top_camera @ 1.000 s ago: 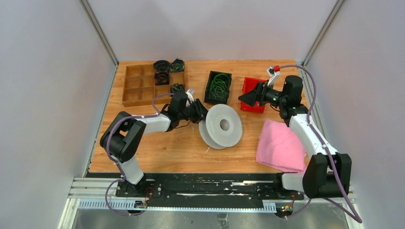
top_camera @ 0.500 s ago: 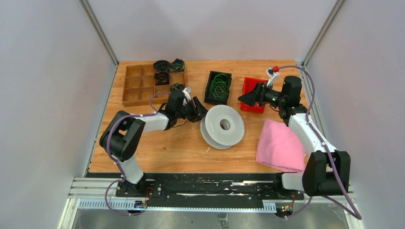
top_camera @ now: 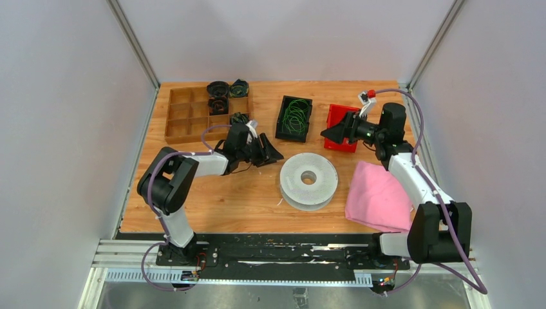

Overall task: Wrap the cables
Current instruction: Place the cable reel at the center of the board.

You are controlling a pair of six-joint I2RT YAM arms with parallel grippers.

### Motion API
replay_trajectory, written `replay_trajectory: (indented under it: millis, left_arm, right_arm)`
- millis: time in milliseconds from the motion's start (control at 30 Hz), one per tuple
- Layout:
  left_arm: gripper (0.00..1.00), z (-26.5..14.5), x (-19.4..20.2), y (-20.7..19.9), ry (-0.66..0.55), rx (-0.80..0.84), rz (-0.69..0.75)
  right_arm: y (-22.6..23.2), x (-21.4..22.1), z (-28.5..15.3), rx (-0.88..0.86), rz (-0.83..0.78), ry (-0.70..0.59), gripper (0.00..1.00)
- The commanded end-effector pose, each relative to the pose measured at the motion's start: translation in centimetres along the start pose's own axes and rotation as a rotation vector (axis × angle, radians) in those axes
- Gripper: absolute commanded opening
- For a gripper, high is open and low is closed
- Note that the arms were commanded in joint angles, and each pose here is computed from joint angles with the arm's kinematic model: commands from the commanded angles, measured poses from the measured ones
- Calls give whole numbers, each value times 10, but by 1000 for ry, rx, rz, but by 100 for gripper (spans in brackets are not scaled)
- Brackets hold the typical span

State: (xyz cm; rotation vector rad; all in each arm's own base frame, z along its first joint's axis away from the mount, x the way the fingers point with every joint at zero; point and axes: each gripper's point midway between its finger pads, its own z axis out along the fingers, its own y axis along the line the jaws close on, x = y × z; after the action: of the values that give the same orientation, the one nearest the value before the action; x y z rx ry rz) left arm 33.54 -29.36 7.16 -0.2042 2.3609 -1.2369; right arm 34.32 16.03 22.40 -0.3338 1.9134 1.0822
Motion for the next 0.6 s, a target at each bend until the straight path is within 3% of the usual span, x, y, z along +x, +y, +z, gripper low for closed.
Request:
replay_trajectory:
  millis: [0, 367, 567]
  left_arm:
    - [50, -2, -7, 7, -29, -22, 47]
    - [59, -35, -40, -8, -173, -82, 283]
    - [69, -70, -71, -36, -296, -106, 503]
  right_arm:
    - [-6, 2, -4, 15, -24, -4, 70]
    - [-25, 12, -23, 182, -139, 86, 72]
    - [-38, 8, -45, 335, -249, 119, 74]
